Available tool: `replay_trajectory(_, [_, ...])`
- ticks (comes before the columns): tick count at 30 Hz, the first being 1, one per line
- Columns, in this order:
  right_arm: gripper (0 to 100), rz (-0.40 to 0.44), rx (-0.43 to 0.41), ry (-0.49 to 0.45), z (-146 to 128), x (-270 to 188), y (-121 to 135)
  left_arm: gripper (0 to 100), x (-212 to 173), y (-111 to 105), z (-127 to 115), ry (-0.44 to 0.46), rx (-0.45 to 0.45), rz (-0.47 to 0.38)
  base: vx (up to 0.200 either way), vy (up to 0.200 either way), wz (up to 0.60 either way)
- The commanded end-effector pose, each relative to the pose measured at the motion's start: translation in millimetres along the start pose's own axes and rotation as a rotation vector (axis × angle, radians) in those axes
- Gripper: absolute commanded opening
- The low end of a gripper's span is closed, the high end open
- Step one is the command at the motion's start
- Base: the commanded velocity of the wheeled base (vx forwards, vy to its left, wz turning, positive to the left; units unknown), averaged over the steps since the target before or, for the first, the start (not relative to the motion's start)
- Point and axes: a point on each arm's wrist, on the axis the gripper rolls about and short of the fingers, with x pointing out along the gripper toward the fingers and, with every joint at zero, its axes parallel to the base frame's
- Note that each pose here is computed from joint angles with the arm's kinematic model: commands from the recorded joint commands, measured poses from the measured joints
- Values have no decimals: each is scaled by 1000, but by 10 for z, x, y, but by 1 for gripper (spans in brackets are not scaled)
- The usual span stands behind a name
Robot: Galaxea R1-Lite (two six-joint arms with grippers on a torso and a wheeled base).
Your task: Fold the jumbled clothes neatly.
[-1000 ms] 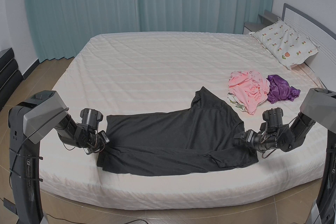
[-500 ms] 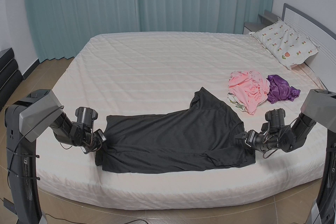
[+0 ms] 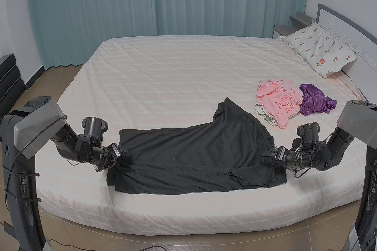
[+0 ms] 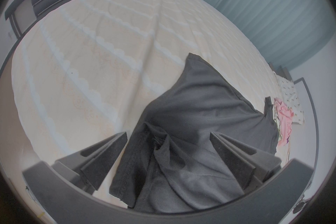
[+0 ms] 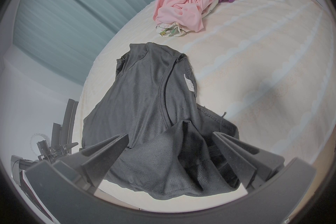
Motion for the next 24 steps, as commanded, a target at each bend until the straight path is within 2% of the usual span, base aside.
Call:
replay_trajectory(1, [100,1,-3,1,-3,13,0,0,83,17,-76,13,59,30,0,0,0])
replay_trajectory(5, [100,-6,-45,11,-23,46,-29,0,86,26,-63,-26,61,81,0,0,0])
replay_trajectory(11, [100,-4,-123,16,-48,114,-55,0,39,25,-30,-45,30,86,0,0,0])
replay_trajectory(15, [100,30,-194,-13,-90,233,-56,0,-17,6,3,-59,7,78,0,0,0])
replay_trajectory(24, [100,33,-210,-4,-87,378,-49,0,-54,7,0,-59,6,78,0,0,0])
